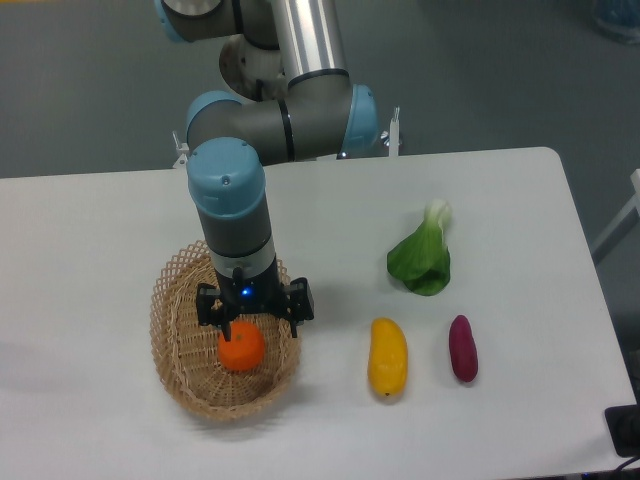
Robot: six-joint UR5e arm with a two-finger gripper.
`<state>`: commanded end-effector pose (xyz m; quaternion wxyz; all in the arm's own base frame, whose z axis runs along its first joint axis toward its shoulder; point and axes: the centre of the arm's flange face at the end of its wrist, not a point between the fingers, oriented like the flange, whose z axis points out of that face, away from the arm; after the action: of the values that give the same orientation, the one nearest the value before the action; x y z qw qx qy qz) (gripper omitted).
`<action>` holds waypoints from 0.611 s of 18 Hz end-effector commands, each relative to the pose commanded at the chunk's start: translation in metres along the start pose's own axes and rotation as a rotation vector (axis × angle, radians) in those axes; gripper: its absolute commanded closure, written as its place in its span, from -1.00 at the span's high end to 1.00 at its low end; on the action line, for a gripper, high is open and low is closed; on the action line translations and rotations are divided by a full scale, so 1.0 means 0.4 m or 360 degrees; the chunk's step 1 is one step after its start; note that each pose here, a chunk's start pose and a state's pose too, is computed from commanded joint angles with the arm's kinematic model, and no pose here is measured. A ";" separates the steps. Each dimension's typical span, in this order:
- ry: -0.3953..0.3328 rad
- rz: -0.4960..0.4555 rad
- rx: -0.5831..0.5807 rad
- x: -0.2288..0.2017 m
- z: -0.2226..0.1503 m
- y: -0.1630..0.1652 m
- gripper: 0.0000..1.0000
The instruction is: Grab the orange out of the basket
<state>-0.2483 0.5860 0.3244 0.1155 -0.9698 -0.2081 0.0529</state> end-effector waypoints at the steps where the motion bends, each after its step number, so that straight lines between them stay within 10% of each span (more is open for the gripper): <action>1: 0.0000 0.0000 0.0000 0.000 0.000 0.000 1.00; 11: 0.0009 0.0083 -0.0045 0.002 0.030 0.037 1.00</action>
<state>-0.2435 0.5759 0.3091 0.1008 -0.9766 -0.1832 0.0502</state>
